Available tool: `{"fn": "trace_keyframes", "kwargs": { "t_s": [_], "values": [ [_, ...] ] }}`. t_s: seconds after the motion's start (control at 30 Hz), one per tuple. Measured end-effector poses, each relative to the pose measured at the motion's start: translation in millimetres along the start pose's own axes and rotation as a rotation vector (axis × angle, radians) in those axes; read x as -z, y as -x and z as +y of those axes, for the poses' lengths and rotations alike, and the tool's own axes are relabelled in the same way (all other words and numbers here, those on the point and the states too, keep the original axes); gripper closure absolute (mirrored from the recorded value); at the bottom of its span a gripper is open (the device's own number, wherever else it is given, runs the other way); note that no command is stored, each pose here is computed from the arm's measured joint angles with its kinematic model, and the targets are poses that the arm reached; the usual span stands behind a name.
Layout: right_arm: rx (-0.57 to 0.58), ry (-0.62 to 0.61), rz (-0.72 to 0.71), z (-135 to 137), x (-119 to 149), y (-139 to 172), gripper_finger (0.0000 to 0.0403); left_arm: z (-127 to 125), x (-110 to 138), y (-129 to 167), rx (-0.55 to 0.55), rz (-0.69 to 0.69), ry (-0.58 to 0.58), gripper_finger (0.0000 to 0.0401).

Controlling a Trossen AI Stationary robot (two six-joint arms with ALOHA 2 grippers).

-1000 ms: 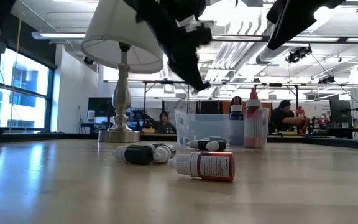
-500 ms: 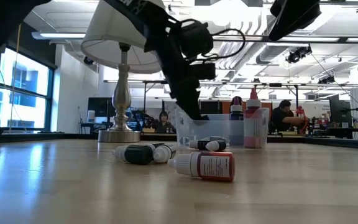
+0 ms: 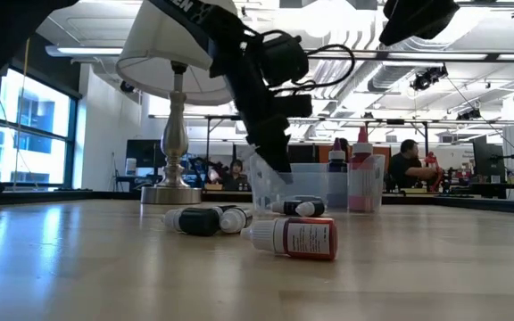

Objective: Pick & Place food coloring
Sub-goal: Put the small orange food coloring bottle into the transparent bin

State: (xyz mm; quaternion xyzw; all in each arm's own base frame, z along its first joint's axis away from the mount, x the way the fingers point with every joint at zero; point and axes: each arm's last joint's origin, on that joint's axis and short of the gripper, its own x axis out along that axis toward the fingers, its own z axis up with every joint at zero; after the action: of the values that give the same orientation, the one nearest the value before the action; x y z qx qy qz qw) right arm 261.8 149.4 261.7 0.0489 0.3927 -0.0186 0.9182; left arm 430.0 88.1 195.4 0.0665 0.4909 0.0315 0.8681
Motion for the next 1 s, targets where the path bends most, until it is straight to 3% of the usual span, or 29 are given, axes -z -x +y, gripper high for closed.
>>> {"fn": "trace_keyframes", "kwargs": {
  "t_s": [0.17, 0.27, 0.47, 0.73, 1.0],
  "values": [
    [-0.01, -0.008, -0.017, 1.0, -1.7, -0.1, 0.0265, 6.0, -20.1, 39.5, 0.022, 0.061, 0.082, 0.0256],
    [-0.011, -0.008, -0.018, 1.1, -1.8, -0.1, 0.0265, 7.0, -29.6, 68.9, 0.117, 0.123, 0.107, 0.0261],
    [0.0, -0.03, -0.034, 5.3, -1.1, -5.1, 0.0265, 4.4, -42.2, 140.9, 0.306, 0.005, 0.061, 0.0263],
    [-0.017, 0.039, -0.017, 26.5, 11.3, -56.0, 0.0265, -16.2, -7.3, 208.1, 0.263, -0.109, 0.065, 0.0263],
    [-0.069, -0.041, -0.095, 38.7, 18.5, -114.4, 0.0265, -63.3, 57.3, 192.7, 0.171, -0.274, 0.124, 0.0263]
  ]
}}
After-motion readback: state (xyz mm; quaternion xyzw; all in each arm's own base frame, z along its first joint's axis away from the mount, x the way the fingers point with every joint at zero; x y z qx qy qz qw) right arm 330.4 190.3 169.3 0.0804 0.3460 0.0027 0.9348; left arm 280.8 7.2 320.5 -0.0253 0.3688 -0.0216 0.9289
